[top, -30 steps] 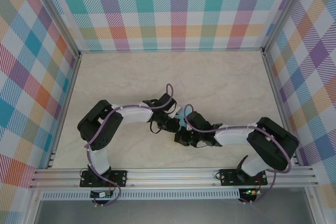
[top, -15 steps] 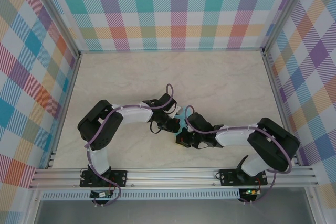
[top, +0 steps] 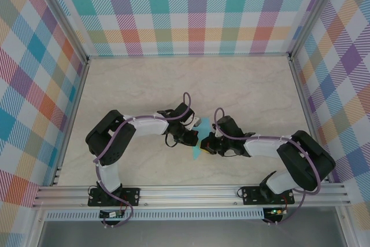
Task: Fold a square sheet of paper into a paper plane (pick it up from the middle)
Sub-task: Third fold the triangle at the center of the table.
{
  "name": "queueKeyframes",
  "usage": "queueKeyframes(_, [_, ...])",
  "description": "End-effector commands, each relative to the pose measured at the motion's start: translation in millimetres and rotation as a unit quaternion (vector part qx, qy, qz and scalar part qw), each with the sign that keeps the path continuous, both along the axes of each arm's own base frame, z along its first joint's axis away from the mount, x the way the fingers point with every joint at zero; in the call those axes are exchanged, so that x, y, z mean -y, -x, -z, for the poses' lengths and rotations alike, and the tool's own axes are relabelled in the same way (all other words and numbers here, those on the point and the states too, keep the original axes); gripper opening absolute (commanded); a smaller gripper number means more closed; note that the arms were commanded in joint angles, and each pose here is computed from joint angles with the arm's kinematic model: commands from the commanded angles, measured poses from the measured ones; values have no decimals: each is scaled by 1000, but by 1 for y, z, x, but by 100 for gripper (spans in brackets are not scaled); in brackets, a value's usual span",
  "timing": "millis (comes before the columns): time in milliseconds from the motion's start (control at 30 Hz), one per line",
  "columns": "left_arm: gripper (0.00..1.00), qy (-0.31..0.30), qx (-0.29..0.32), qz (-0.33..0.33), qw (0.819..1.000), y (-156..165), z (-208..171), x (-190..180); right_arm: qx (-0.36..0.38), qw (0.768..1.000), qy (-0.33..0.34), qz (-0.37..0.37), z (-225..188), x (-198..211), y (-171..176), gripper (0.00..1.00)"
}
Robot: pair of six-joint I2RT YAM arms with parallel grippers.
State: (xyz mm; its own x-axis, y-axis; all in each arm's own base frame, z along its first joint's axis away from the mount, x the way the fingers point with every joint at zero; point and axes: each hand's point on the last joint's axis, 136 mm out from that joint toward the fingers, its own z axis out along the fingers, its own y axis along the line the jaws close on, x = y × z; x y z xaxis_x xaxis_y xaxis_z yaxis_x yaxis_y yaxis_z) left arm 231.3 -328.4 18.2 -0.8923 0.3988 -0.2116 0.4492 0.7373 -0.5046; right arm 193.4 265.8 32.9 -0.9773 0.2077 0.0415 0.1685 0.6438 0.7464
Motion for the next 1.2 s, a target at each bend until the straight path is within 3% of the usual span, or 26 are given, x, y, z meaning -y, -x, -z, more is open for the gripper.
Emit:
queueKeyframes(0, [3,-45,-29,8,999,15,30,-16,17,1000,-19,-17,-8,-9,-5,0])
queueKeyframes(567, [4,-49,-32,11,998,15,32,-17,-23,999,22,-8,35,6,8,0])
queueKeyframes(833, [4,-51,-32,11,998,15,32,-17,23,999,14,-17,-3,2,-9,0])
queueKeyframes(1167, [4,-54,-35,11,998,16,37,-18,20,1000,-5,-19,-3,1,-30,0])
